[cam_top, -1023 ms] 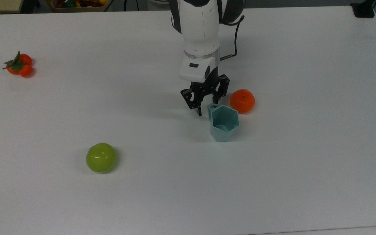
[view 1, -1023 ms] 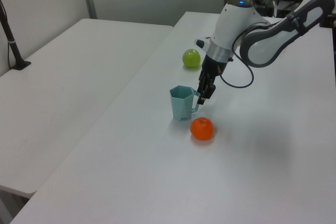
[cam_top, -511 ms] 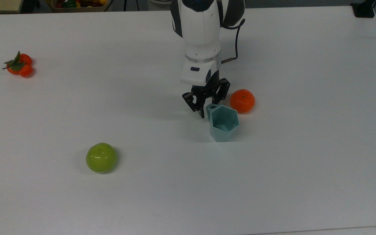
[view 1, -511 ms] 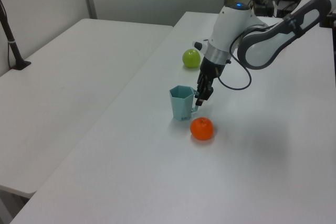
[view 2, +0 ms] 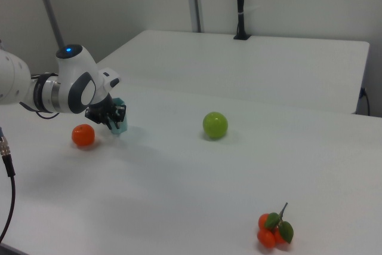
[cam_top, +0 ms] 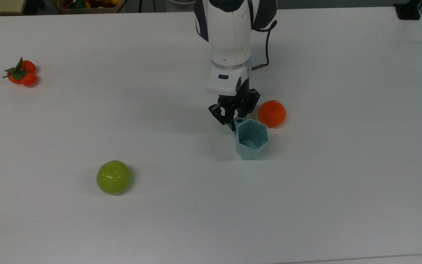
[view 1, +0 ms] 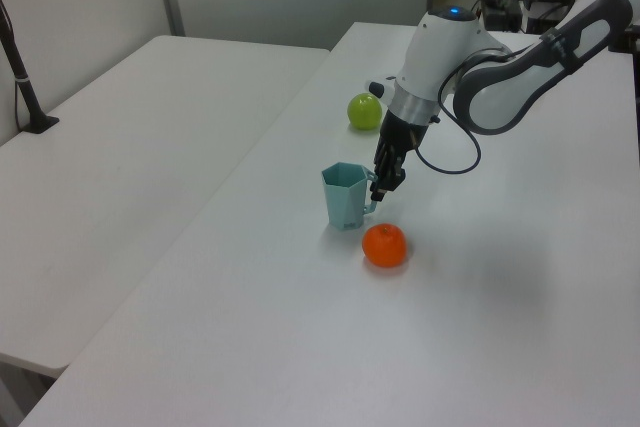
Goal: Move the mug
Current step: 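Close the gripper on the rim of the teal jug, then lift the teal jug and carry it toward the tangerine cluster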
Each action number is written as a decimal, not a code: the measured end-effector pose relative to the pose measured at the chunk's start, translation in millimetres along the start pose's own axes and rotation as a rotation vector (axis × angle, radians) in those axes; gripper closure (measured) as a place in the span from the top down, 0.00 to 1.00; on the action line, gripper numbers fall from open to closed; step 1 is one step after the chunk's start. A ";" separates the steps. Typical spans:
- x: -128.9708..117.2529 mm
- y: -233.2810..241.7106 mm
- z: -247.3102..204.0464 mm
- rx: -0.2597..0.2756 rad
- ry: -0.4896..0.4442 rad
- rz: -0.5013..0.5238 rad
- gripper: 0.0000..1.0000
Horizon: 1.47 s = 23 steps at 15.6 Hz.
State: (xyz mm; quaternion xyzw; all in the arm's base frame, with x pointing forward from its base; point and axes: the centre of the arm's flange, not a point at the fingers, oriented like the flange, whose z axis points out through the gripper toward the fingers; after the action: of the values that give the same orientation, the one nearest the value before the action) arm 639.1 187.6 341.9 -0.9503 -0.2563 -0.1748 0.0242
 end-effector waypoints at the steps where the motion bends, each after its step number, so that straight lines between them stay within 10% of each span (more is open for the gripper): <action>1: 0.3 -1.0 0.0 -0.001 0.000 -0.004 0.24; 14: 15.2 5.0 -38.7 -0.024 0.055 0.066 0.24; 23: 21.6 18.6 -144.4 -0.035 0.070 0.165 0.24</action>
State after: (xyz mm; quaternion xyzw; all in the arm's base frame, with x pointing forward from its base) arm 619.5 162.3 485.5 -0.9618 -0.1729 -0.2100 0.0309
